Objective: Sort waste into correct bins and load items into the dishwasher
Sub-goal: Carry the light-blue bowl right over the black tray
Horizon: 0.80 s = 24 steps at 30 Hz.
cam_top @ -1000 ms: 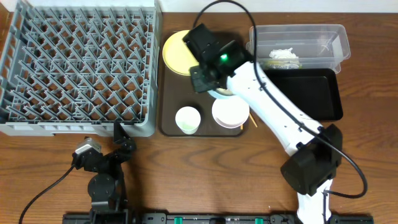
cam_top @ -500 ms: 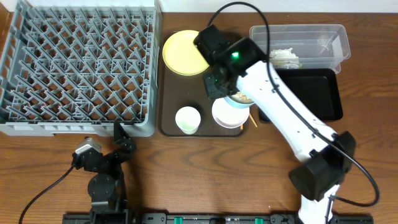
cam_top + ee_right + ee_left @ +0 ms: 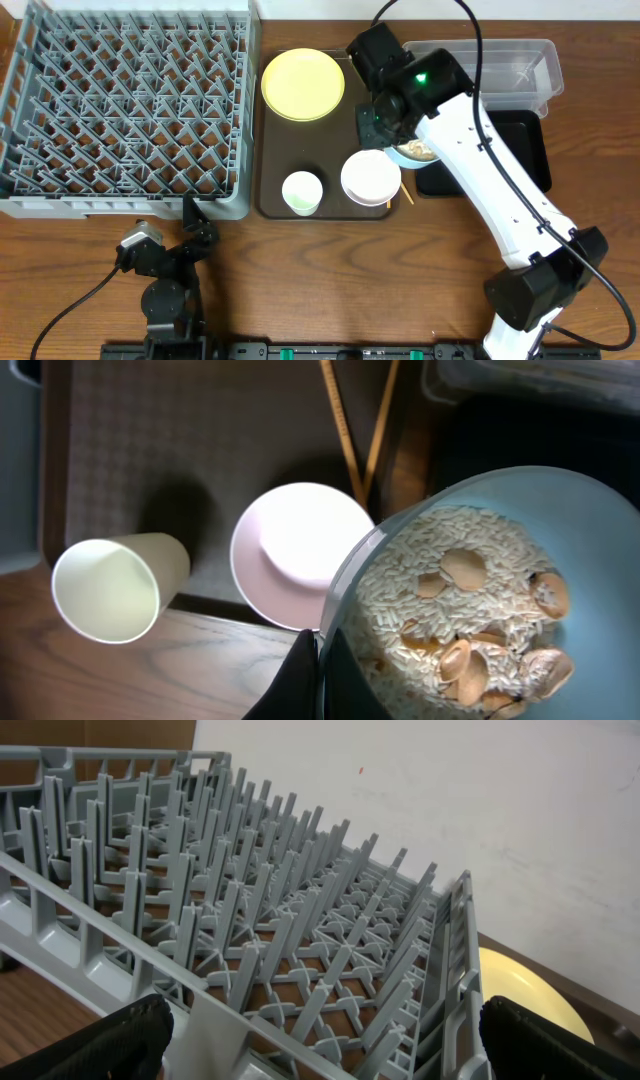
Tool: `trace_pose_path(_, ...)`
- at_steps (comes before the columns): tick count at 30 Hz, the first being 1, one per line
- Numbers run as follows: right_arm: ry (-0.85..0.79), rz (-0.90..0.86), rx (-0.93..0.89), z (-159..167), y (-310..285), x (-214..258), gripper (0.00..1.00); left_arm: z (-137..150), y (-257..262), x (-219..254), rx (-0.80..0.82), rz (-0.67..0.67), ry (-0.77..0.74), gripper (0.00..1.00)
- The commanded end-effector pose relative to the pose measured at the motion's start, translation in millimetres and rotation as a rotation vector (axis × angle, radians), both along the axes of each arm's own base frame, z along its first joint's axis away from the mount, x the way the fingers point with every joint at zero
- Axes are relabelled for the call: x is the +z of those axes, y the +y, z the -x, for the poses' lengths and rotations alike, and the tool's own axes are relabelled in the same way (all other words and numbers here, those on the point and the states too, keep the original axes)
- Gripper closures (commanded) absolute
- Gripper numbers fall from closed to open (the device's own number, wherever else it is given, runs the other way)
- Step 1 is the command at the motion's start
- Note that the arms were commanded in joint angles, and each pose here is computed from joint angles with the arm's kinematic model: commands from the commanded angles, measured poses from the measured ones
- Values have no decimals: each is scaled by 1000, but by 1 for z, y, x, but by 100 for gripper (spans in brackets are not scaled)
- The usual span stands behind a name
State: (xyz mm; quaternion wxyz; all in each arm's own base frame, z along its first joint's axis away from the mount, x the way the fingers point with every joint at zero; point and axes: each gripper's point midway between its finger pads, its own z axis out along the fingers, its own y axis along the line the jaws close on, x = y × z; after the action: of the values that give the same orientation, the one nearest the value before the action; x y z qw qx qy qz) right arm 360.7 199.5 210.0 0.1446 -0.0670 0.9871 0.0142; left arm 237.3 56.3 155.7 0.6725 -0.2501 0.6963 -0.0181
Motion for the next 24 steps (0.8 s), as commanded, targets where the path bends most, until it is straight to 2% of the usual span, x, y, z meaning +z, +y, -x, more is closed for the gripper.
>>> trace_pose_path(1,-27,6,-16,-4,-16,12,99,2,3,-17,20,-18,62,0)
trace_pose_path(8,-20,14,-48,-2,-36,19,99,2,3,-17,20,-18,62,0)
trace_pose_path(18,15,35,-102,15,-70,29,99,2,3,-17,20,-17,62,0)
trace_pose_path(24,41,46,-128,26,-82,18,99,2,3,-17,20,-17,62,0)
